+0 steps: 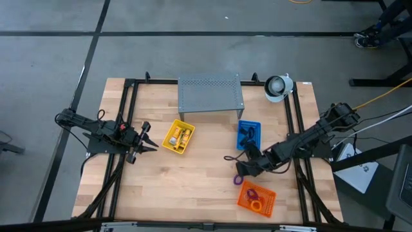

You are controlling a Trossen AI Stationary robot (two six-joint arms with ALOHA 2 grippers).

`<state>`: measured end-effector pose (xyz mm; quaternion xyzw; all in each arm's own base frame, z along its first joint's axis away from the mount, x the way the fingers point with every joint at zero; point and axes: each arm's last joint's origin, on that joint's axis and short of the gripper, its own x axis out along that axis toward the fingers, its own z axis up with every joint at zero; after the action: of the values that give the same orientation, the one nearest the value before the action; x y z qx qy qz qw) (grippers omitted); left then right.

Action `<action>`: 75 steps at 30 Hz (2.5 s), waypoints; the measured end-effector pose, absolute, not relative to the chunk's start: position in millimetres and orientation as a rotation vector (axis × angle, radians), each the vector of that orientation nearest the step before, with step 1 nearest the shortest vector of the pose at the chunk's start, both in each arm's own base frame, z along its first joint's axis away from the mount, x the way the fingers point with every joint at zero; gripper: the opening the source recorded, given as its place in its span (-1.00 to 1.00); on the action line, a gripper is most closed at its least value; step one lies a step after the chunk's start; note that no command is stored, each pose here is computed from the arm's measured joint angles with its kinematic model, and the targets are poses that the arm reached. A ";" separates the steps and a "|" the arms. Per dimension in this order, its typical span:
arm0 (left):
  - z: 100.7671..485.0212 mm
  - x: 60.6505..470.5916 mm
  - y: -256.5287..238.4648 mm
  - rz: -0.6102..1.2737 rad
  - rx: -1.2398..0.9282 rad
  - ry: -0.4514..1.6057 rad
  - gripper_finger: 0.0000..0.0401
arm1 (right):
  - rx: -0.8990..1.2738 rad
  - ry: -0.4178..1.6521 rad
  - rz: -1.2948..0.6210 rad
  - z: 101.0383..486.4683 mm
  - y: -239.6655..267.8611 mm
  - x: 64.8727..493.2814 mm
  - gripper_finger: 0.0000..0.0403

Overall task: Pick & Place Office Desk Supplies
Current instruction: Put the purple spring keychain into the orange bin

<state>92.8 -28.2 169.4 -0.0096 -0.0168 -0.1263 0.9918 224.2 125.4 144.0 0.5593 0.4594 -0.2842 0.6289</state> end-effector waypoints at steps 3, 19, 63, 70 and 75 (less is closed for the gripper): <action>169.3 92.8 -28.2 -0.253 -0.019 -0.034 -0.67 | 1.277 1.047 -0.650 144.1 122.6 226.0 -0.40; 169.3 92.8 -28.2 -0.254 -0.019 -0.034 -0.69 | 1.283 1.043 -0.649 144.3 118.4 228.7 -0.40; 169.3 92.8 -28.2 -0.254 -0.019 -0.034 -0.66 | 1.383 0.838 -0.519 168.6 119.7 236.9 -0.99; 169.5 92.8 -28.2 -0.254 -0.019 -0.034 -0.67 | 1.431 0.637 -0.397 210.8 113.2 226.0 -1.00; 169.3 92.8 -28.1 -0.253 -0.019 -0.034 -0.66 | 1.466 0.563 -0.239 235.8 118.6 217.0 -1.00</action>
<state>92.8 -28.1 169.3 -0.0096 -0.0167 -0.1262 0.9918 217.0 118.6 235.8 0.6583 0.2530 -0.1072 0.7008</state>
